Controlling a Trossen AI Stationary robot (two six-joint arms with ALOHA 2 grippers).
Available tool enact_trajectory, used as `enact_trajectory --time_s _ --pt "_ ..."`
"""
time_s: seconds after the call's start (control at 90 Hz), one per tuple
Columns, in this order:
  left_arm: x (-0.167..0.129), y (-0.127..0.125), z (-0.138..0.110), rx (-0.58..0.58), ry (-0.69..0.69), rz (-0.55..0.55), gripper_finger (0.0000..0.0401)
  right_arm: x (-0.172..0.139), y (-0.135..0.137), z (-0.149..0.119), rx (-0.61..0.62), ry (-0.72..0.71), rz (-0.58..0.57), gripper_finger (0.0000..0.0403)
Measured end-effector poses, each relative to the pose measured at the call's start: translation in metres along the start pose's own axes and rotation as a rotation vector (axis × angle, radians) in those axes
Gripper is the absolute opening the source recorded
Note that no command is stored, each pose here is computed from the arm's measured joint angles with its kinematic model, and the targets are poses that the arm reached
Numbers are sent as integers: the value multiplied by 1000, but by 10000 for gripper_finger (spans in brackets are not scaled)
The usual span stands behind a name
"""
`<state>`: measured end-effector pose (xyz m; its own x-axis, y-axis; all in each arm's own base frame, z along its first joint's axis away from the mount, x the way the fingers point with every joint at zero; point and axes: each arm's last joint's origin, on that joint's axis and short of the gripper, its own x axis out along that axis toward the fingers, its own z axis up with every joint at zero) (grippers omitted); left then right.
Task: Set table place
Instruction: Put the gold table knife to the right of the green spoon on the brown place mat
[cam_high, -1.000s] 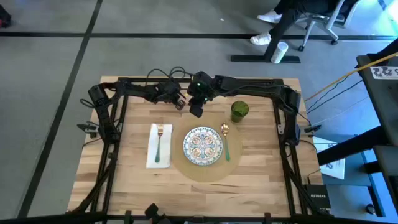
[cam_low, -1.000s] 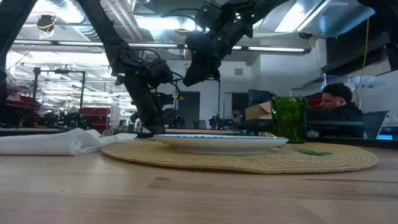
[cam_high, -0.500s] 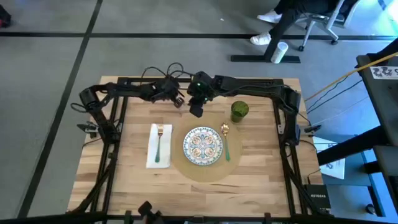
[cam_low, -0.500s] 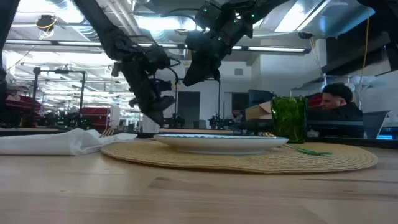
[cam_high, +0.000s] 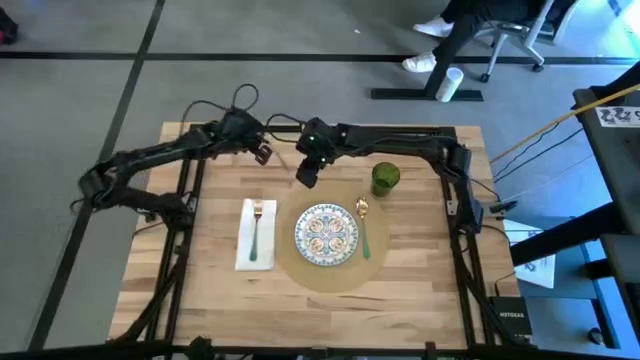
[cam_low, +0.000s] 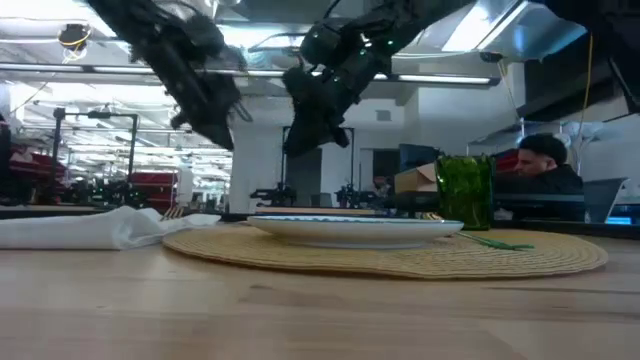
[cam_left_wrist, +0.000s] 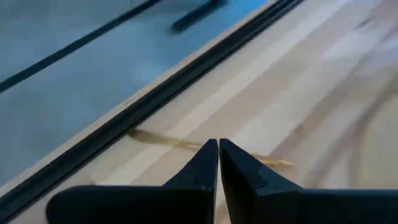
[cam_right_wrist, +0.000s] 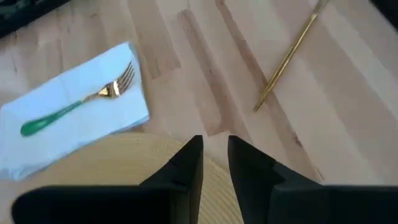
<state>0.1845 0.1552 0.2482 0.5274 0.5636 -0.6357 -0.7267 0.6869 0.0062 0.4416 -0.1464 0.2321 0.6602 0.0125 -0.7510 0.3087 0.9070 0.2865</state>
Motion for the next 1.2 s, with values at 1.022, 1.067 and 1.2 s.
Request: enact_trajectory --time_s 1.022,1.067,1.2 --pt "-64 6 -51 -127 -134 -122 0 78 -21 39 101 45 -54 133" --pt "-63 6 -53 -126 -118 -111 0 86 -20 35 97 47 -78 133" --pt "-63 6 -54 -130 -101 -97 0 101 -17 28 110 44 -132 133"
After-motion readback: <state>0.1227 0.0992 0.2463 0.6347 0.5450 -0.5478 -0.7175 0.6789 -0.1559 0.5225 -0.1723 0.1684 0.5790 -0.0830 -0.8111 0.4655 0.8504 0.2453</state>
